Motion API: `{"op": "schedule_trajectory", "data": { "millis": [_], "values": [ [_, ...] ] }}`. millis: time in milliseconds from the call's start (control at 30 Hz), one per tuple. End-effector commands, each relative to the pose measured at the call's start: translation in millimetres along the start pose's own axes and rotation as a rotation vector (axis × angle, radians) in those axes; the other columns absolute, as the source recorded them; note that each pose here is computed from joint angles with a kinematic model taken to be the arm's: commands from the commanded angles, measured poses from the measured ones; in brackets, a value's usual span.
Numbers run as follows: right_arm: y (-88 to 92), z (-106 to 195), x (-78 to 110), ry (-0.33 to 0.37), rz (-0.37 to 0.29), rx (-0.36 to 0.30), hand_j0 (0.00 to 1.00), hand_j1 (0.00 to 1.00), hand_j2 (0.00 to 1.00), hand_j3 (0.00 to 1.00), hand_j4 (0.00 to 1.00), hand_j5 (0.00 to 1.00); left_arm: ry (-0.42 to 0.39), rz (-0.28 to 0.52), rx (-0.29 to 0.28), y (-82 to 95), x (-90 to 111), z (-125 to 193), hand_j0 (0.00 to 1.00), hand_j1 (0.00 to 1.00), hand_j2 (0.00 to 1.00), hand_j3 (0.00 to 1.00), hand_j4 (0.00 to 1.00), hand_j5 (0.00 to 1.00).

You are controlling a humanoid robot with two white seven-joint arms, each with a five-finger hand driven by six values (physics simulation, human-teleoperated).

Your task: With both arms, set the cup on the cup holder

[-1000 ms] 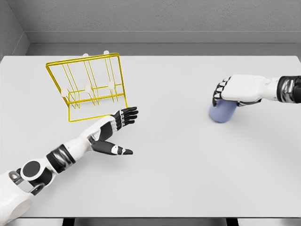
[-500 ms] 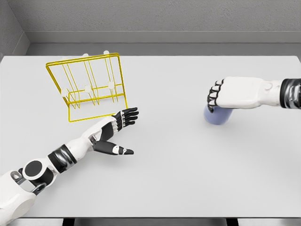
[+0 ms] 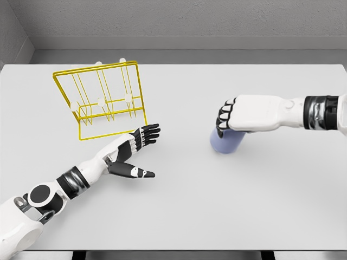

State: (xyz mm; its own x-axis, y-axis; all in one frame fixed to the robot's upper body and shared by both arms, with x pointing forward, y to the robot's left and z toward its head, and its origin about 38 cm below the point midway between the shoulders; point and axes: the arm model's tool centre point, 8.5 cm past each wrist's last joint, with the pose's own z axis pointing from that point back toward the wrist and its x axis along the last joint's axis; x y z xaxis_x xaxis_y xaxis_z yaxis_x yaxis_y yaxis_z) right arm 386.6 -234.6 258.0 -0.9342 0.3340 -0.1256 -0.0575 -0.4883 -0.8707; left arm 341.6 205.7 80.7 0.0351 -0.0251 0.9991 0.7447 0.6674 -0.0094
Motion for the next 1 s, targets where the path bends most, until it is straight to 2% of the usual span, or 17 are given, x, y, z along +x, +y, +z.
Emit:
{"op": "schedule_trajectory", "data": {
  "millis": [0,167,333,733,800,867,967],
  "values": [
    [-0.5,-2.5,2.4,-0.017,-0.021,-0.015,0.58,0.58,0.58,0.58,0.58,0.58,-0.005,0.005,0.001,-0.8,0.3,-1.6,1.00,1.00,1.00,1.00,1.00,1.00],
    [0.2,-21.7,12.7,-0.065,-0.036,-0.038,0.58,0.58,0.58,0.58,0.58,0.58,-0.003,0.002,0.001,-4.0,-4.3,-5.7,1.00,1.00,1.00,1.00,1.00,1.00],
    [-8.8,-37.3,19.3,-0.096,-0.026,-0.074,0.58,0.58,0.58,0.58,0.58,0.58,-0.002,0.002,0.002,-3.7,-4.7,-5.5,1.00,1.00,1.00,1.00,1.00,1.00],
    [-1.9,-42.8,23.1,-0.101,-0.025,-0.055,0.60,0.60,0.60,0.60,0.60,0.60,0.004,0.004,0.007,-2.2,-7.1,-5.1,1.00,1.00,1.00,1.00,1.00,1.00],
    [-1.8,-43.0,23.2,-0.099,-0.019,-0.051,0.67,0.67,0.67,0.67,0.67,0.67,0.000,0.008,0.005,-3.8,-7.0,-6.7,1.00,1.00,1.00,1.00,1.00,1.00],
    [-1.0,-43.1,23.1,-0.098,-0.021,-0.050,0.98,0.98,0.98,0.98,0.98,0.98,0.000,0.008,0.005,-3.8,-7.0,-6.7,1.00,1.00,1.00,1.00,1.00,1.00],
    [-2.5,-43.1,23.2,-0.099,-0.020,-0.054,1.00,1.00,1.00,1.00,1.00,1.00,0.001,0.007,0.008,-2.8,-7.5,-6.4,1.00,1.00,1.00,1.00,1.00,1.00]
  ]
}}
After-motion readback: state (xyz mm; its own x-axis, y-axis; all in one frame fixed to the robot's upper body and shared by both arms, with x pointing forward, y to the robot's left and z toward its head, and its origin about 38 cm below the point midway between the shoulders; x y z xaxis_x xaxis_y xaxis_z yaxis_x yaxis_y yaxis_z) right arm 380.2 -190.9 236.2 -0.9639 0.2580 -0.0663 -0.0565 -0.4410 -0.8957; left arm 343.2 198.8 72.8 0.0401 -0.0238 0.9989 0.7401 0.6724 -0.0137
